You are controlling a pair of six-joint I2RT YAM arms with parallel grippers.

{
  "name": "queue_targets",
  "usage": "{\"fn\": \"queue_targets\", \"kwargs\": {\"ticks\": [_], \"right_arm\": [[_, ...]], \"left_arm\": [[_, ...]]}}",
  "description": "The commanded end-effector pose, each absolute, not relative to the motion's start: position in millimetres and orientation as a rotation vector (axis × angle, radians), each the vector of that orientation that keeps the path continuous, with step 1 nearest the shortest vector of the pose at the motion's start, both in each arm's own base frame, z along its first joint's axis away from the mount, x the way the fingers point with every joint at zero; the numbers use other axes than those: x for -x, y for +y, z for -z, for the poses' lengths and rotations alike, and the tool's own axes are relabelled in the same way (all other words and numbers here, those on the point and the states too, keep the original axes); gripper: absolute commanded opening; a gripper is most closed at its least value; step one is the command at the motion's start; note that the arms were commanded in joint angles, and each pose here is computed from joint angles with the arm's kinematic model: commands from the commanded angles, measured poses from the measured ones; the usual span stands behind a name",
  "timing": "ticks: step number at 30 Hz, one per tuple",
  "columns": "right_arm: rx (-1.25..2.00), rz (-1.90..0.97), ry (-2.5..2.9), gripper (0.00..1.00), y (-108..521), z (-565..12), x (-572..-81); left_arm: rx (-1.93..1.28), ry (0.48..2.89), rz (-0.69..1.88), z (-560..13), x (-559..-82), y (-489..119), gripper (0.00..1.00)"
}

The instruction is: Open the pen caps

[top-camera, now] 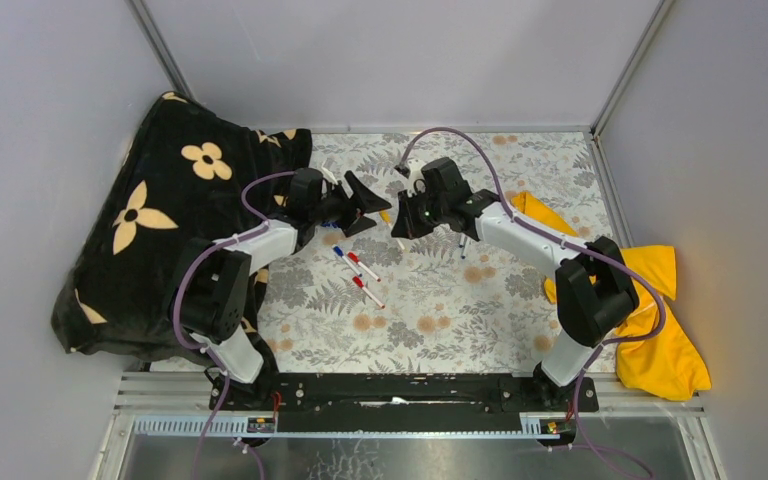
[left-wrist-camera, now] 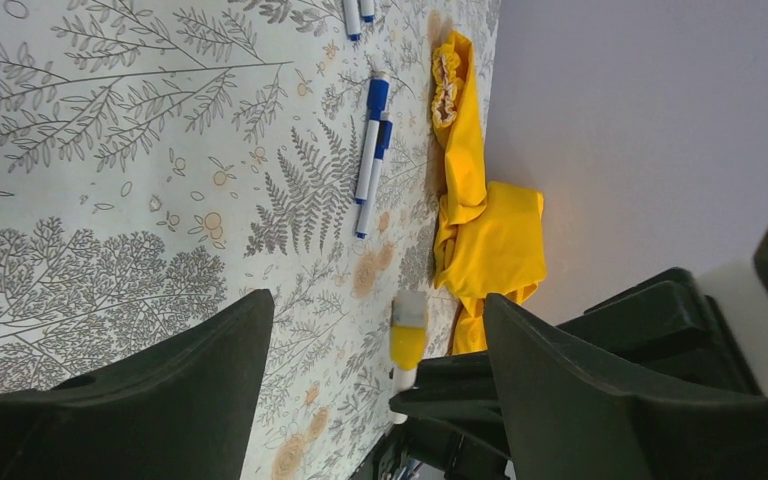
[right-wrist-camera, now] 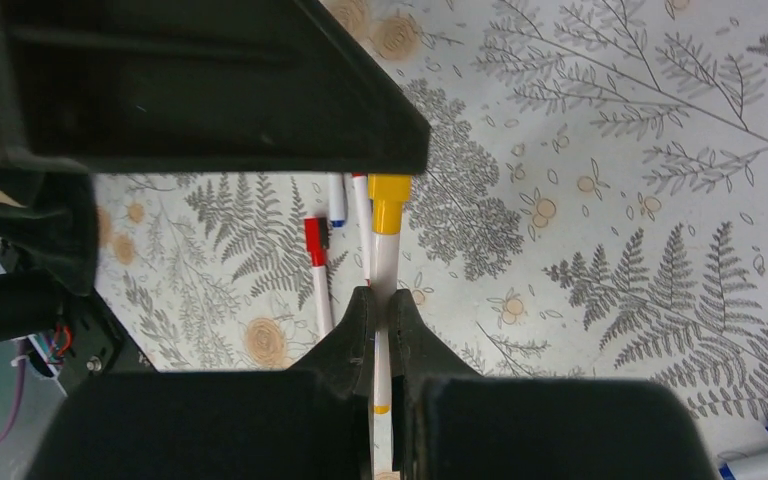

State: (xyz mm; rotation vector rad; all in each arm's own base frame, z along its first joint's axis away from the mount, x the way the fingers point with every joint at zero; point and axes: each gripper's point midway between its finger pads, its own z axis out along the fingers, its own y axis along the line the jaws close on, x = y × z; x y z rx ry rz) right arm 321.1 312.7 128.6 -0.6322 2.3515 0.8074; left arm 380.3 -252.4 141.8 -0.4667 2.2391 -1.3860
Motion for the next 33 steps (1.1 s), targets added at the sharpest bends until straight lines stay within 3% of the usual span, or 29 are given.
{"fn": "queue_targets", "kwargs": {"ticks": [1,33], "right_arm": [[0.644,-0.914,2.233,0.00,336.2,-168.5,-329.6],[0.650,-0.915,2.275,0.00,337.3,-151.4,-327.9]], "left_arm": [[0.347,2.187,1.437,-160.3,-382.3,-265.1,0.81],[0.361,2.138,1.434,-174.6,-384.3,-264.6,0.38]]}}
